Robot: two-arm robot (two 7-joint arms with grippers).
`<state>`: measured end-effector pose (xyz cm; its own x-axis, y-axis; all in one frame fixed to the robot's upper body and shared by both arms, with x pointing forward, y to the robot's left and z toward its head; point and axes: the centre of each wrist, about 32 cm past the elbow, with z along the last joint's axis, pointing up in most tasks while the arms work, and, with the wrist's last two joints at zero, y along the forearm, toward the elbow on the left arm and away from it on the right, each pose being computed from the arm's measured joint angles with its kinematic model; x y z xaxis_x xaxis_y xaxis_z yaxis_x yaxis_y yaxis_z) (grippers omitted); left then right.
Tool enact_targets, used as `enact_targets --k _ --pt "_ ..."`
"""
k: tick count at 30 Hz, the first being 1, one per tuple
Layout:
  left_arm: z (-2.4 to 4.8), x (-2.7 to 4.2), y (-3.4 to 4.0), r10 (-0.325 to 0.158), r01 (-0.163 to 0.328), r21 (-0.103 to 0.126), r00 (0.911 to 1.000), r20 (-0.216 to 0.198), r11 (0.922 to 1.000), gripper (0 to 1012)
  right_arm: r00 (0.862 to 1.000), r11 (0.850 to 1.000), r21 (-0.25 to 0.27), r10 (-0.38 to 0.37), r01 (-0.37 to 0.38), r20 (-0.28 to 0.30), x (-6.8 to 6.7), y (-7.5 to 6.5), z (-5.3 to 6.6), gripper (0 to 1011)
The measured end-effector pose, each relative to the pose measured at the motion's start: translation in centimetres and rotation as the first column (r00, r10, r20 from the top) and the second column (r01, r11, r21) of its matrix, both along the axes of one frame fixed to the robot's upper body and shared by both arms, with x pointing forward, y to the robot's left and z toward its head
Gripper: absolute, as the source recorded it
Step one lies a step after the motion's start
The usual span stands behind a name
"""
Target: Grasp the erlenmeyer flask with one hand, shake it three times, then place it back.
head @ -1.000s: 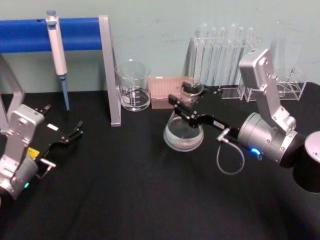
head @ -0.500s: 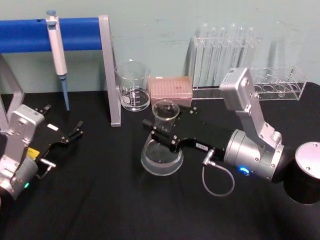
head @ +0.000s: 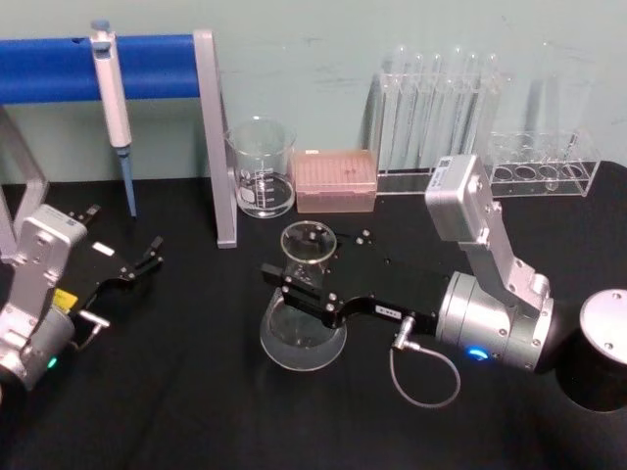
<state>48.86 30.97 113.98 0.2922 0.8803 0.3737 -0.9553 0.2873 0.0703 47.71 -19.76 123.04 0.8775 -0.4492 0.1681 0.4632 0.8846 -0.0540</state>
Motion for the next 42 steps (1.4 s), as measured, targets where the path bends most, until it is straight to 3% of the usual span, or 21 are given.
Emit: enact_targets --k 6,16,24,31,42 --pt "0.0 0.0 0.0 0.0 0.0 0.0 1.0 0.0 1.0 1001 1.0 1.0 -0.001 -0.013 0.013 0.003 0.1 -0.1 0.1 448" --pt "0.0 0.0 0.0 0.0 0.0 0.0 1.0 0.0 1.0 1001 0.993 0.993 0.0 -0.119 0.119 0.018 1.2 -0.9 0.0 449" --pt "0.0 0.0 0.0 0.0 0.0 0.0 1.0 0.0 1.0 1001 0.974 0.975 0.011 -0.224 0.224 0.029 2.4 -1.9 0.0 449" --pt "0.0 0.0 0.0 0.0 0.0 0.0 1.0 0.0 1.0 1001 0.944 0.944 0.021 -0.329 0.328 0.028 3.6 -3.2 -0.1 449" --pt "0.0 0.0 0.0 0.0 0.0 0.0 1.0 0.0 1.0 1001 0.92 0.92 0.024 -0.392 0.391 0.028 4.3 -4.4 -0.1 449"
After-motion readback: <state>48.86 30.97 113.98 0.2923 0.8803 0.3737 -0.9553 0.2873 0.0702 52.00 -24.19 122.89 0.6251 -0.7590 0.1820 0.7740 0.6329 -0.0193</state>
